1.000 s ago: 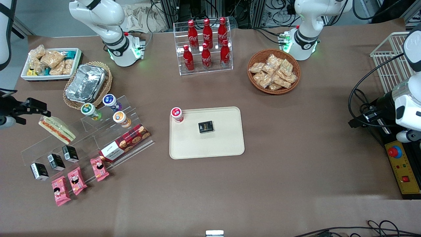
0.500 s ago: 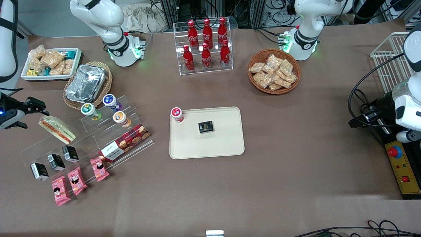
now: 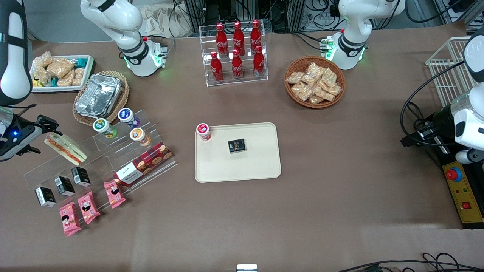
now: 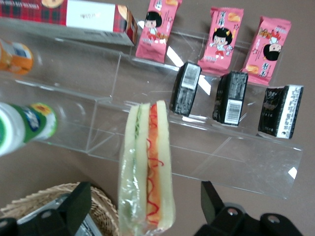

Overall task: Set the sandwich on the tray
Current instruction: 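Carry the held sandwich over to the cream tray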

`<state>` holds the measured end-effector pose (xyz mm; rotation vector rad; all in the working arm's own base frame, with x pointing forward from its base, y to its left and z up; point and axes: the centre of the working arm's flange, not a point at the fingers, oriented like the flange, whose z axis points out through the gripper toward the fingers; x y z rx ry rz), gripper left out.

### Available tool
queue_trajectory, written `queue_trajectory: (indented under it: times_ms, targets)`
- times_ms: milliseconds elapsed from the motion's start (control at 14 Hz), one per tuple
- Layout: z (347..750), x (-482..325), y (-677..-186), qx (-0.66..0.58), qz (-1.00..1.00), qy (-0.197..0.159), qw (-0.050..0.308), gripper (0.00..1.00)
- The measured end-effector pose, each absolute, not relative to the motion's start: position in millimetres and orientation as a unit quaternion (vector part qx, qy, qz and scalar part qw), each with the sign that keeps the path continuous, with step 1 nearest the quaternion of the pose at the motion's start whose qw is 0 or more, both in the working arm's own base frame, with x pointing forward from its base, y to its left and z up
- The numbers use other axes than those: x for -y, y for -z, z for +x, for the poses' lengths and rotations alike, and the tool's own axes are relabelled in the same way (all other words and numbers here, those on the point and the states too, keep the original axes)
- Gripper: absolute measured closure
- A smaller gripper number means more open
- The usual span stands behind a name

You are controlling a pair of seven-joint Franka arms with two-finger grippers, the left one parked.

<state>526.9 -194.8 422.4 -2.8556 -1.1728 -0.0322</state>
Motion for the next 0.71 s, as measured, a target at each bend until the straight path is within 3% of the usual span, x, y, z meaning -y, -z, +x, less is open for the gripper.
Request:
queue_trajectory:
  times_ms: [714]
  targets:
    - [519.9,207.0,-383.6,0.382,-0.923,-0.011,0.049,0.02]
